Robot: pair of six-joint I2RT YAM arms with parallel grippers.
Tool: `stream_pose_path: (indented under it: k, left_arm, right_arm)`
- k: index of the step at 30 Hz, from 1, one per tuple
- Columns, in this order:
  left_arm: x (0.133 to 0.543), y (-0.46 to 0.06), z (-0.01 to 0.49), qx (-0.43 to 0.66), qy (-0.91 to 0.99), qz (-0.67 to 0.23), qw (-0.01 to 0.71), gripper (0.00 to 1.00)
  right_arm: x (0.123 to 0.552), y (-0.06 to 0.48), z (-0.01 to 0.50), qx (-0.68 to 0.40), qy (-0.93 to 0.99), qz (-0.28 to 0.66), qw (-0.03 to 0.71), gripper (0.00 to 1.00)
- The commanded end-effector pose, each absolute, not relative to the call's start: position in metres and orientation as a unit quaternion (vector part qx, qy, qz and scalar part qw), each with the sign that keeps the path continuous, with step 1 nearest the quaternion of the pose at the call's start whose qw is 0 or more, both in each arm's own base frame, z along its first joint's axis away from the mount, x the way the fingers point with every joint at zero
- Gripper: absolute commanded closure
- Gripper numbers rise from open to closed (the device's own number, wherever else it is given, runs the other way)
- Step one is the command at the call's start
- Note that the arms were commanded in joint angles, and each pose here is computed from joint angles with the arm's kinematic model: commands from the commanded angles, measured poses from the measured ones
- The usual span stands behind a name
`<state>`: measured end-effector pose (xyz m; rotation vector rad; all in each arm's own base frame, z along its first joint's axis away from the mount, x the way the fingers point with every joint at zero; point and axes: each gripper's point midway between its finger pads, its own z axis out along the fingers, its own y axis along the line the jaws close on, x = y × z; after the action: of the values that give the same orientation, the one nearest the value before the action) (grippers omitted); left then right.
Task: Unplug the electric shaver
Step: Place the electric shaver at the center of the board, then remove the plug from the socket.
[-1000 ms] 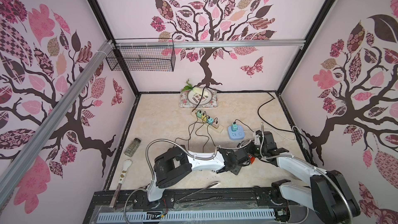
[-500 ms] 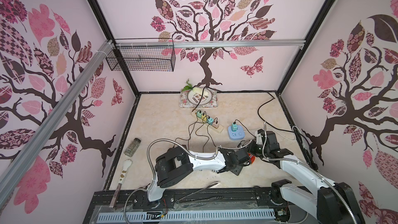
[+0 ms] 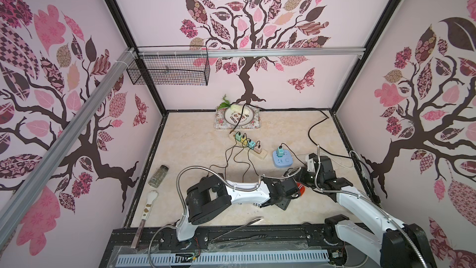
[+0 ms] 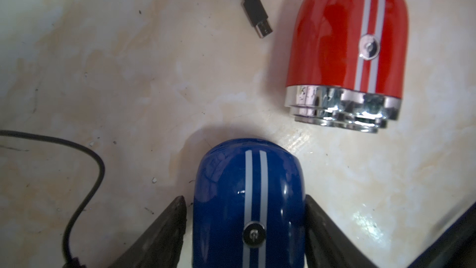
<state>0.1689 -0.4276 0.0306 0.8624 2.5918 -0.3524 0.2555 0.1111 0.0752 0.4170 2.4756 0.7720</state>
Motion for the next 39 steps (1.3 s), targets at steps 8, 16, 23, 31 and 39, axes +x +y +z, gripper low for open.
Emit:
stream_pose_path:
  k: [8, 16, 23, 31, 39]
  left_arm:
    - [0.199, -0.438, 0.113, 0.275, 0.904, -0.175, 0.277, 0.30]
    - [0.245, -0.404, 0.123, 0.196, 0.917, -0.189, 0.292, 0.35]
    - [0.268, -0.399, 0.121, 0.172, 0.918, -0.212, 0.287, 0.44]
    - [0.298, -0.396, 0.106, 0.119, 0.925, -0.241, 0.270, 0.48]
    - [0.319, -0.399, 0.091, 0.079, 0.920, -0.297, 0.241, 0.48]
  right_arm:
    - [0.270, 0.120, 0.110, 0.122, 0.899, 0.309, 0.284, 0.60]
    - [0.285, 0.127, 0.121, 0.109, 0.897, 0.315, 0.290, 0.58]
    - [0.301, 0.138, 0.127, 0.094, 0.901, 0.302, 0.297, 0.58]
    - [0.325, 0.142, 0.124, 0.077, 0.918, 0.235, 0.311, 0.46]
    - [0.349, 0.140, 0.122, 0.073, 0.926, 0.191, 0.318, 0.43]
